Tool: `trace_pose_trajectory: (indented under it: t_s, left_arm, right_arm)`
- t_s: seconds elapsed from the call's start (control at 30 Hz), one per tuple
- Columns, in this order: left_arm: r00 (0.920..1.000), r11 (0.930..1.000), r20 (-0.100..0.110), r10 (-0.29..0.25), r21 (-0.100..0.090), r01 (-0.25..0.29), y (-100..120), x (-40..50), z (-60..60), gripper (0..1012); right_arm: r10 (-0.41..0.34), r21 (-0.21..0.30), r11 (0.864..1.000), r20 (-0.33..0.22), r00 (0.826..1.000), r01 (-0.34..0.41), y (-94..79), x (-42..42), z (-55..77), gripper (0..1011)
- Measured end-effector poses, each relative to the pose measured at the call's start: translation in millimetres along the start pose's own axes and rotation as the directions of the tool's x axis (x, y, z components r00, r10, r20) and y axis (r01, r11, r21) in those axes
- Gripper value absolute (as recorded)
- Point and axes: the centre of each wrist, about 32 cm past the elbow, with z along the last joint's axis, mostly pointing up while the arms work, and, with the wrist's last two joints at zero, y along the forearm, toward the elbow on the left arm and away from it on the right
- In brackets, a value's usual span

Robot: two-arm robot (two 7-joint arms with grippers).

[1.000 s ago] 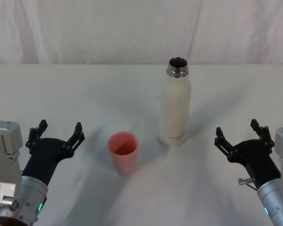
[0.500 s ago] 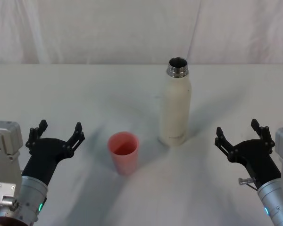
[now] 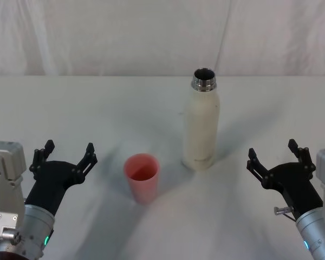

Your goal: Grasp the thermos with one hand and pour water into the cup lid.

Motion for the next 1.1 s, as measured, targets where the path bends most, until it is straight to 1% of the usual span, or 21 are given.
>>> trace_pose_trajectory:
  t_s: [1.1]
  left_arm:
    - [1.0000,1.0000,0.000,0.000,0.000,0.000,0.0,0.0,0.0,1001]
  right_arm:
    - [0.000,0.000,1.000,0.000,1.000,0.000,0.0,0.0,0.0,1001]
